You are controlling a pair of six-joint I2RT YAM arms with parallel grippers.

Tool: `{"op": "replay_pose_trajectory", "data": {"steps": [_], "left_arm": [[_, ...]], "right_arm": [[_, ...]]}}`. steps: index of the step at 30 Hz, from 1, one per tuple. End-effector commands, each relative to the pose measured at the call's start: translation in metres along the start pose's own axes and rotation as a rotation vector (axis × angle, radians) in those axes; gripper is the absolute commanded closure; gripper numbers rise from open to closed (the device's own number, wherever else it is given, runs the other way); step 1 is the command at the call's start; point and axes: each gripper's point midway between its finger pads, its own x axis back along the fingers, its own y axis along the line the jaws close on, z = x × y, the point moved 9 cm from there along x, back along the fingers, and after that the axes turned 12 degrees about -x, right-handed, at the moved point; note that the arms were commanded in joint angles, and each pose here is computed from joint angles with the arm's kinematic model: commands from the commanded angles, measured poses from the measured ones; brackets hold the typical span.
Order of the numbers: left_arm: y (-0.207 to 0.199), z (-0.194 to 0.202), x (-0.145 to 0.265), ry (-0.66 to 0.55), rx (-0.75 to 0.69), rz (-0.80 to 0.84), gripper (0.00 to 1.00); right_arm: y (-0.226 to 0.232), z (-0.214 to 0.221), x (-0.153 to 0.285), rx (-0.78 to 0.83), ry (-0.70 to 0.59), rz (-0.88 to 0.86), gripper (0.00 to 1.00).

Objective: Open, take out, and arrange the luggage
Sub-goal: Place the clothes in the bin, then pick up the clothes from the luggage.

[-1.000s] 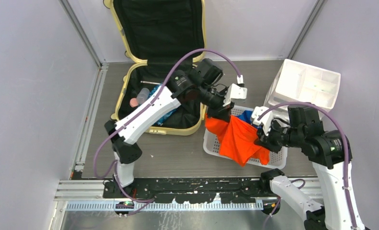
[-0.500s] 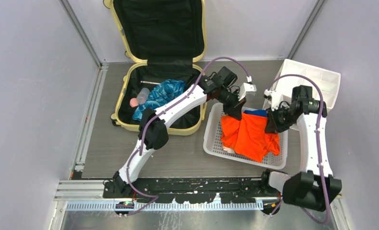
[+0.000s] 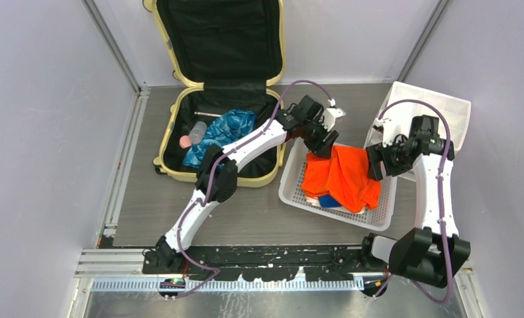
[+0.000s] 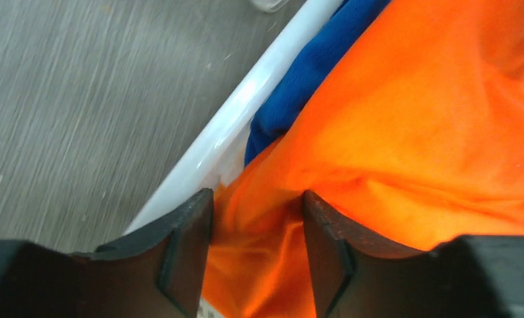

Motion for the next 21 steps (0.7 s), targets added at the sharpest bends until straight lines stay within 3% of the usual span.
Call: {"op": "replay_pose_trajectory", "data": {"steps": [1,6,13,16,18,21], "left_arm": [[-0.006,-0.049,0.067,-0.113,-0.054,-0.206,0.41],[-0.042,-0.064,0.115,-0.219,-0.05,-0.148,0.34],[-0.083,-0.041,0.19,-0.229,-0.092,-0.146,0.29],[-0.088,-0.027,0.229,-0.261,-0.08,-0.182,0.22],[-0.086,-0.008,0.251,-0.289,-0.047,-0.219,0.15],[-0.073,0.022,0.276,-0.343,0.043,-0.289,0.08]], "right_arm": [[0.012,-0.002,0.04,0.056,-0.135,0.077,0.2],[0.039,-0.011,0.078,0.123,-0.252,-0.042,0.18],[0.095,-0.025,0.093,0.228,-0.442,-0.705,0.18],[0.1,-0.033,0.081,0.201,-0.503,-0.872,0.18],[0.102,-0.043,0.07,0.187,-0.496,-0.927,0.18],[0.113,-0.044,0.05,0.202,-0.371,-0.892,0.18]]}}
